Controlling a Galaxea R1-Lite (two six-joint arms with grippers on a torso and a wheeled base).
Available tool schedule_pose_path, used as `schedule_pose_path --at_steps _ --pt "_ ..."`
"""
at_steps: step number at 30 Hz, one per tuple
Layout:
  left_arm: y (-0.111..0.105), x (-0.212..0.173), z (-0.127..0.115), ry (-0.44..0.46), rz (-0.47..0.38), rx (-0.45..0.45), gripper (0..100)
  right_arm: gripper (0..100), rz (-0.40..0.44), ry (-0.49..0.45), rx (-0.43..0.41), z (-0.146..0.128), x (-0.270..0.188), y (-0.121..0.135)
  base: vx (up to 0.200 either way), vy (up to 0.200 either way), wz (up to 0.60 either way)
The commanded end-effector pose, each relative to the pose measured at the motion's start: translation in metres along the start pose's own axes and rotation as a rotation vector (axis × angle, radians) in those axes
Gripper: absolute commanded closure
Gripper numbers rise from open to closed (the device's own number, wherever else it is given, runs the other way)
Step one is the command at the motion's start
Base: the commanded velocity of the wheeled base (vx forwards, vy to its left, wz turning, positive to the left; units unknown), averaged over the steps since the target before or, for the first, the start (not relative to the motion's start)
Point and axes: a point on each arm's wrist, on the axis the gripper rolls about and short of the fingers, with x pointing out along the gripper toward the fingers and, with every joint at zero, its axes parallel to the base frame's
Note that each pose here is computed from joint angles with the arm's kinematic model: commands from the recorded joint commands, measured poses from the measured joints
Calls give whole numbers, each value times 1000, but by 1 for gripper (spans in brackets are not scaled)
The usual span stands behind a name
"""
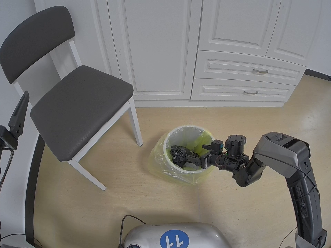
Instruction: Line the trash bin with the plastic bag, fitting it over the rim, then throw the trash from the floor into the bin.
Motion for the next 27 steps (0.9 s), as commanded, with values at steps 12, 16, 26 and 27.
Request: schedule_pose_path --at_steps 12,16,26,27 --pt "-1 0 -2 10 -4 3 0 0 -37 -30 -8 45 -22 -8 0 0 0" --pt "-1 -1 -2 9 -3 2 0 0 -57 2 5 57 -27 -7 0 0 0" --pt "-1 -1 -2 9 -3 2 0 0 -518 201 -45 78 -17 -17 0 0 0" --pt "-1 -1 -2 7 -3 2 0 0 -529 200 -46 78 -17 -18 0 0 0"
